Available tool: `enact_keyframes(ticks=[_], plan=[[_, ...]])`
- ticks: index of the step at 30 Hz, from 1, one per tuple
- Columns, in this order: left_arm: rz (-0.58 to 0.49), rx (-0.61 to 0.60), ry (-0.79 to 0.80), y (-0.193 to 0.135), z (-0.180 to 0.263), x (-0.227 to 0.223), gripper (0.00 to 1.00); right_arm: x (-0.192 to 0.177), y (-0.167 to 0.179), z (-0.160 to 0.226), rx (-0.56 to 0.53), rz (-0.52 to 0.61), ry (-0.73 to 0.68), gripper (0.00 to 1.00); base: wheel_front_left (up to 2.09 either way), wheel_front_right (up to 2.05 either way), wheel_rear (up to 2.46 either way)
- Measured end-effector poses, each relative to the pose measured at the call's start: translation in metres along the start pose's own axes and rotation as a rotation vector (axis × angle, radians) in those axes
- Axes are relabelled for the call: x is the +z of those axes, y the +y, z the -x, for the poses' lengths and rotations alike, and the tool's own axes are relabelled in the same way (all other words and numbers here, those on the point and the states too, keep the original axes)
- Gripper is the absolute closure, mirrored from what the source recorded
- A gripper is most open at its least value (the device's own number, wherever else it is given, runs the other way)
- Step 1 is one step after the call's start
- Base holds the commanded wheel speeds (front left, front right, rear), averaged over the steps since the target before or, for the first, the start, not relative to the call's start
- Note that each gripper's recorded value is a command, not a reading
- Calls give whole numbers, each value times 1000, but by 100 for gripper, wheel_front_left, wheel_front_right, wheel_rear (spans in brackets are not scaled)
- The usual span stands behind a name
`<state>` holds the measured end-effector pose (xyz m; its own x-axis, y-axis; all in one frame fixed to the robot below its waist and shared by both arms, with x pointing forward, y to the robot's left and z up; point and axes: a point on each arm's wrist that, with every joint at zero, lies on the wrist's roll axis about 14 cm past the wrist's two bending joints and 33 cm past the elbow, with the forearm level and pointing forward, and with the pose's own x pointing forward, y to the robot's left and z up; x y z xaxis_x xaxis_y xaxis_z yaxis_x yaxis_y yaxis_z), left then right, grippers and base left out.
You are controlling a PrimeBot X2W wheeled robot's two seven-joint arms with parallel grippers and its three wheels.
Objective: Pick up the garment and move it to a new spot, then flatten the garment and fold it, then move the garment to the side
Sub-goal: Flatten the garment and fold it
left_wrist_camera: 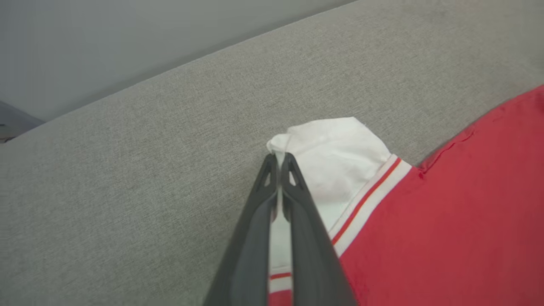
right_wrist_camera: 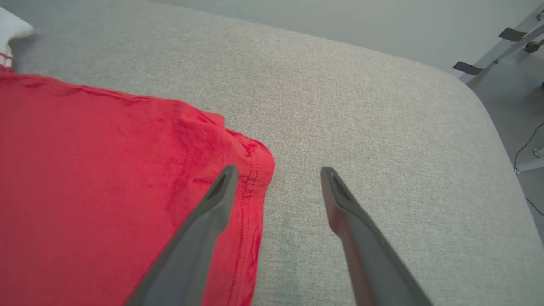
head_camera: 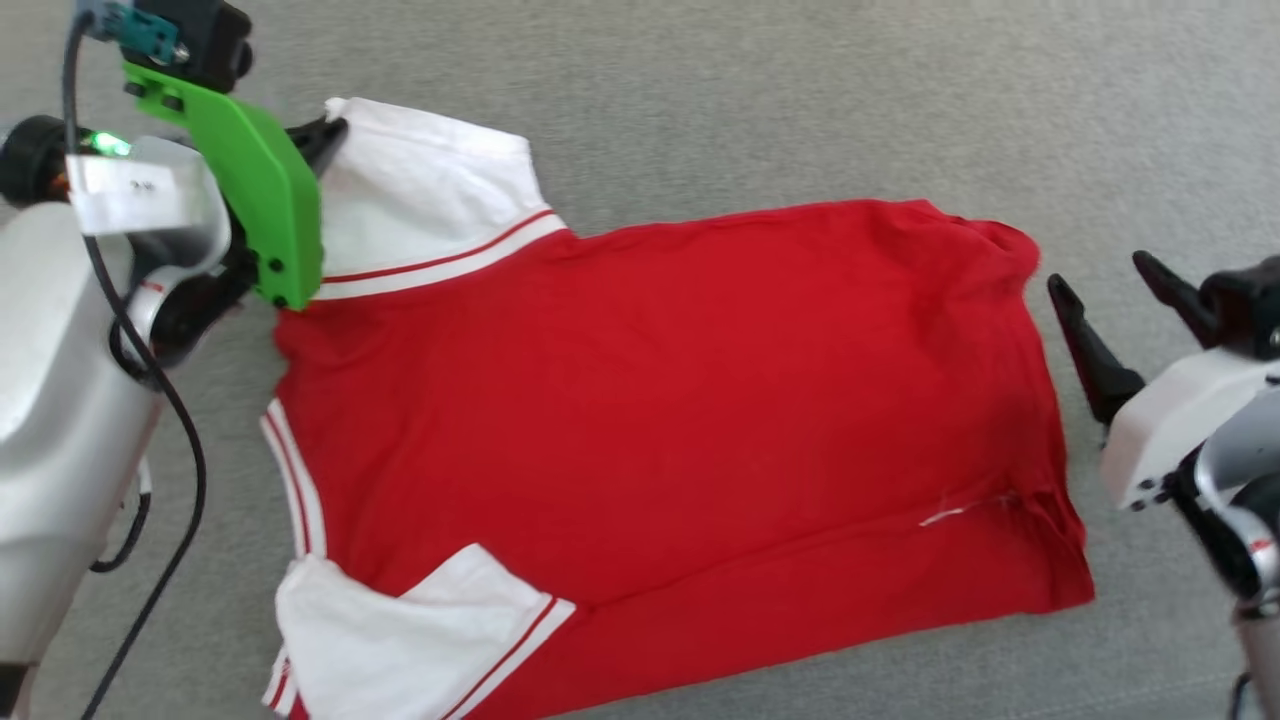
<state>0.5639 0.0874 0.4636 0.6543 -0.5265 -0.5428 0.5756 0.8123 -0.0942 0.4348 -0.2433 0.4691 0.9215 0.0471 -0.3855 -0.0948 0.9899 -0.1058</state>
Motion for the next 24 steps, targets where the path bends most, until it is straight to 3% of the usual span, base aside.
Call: enact_keyframes(ticks=[3, 11, 19, 24], plan=[[-19, 8, -36, -4, 18, 3, 100, 8, -7, -11, 17, 100, 74, 0, 0, 0, 0], [-24, 25, -118, -14, 54, 6, 100, 5, 13, -46, 114, 78, 263, 0, 0, 0, 0], [-25, 32, -144, -14, 64, 3, 100, -33, 16, -68, 118, 105, 466, 0, 0, 0, 0], [-13, 35, -136, -11, 62, -4, 100, -48, 30, -74, 157, 119, 515, 0, 0, 0, 0]])
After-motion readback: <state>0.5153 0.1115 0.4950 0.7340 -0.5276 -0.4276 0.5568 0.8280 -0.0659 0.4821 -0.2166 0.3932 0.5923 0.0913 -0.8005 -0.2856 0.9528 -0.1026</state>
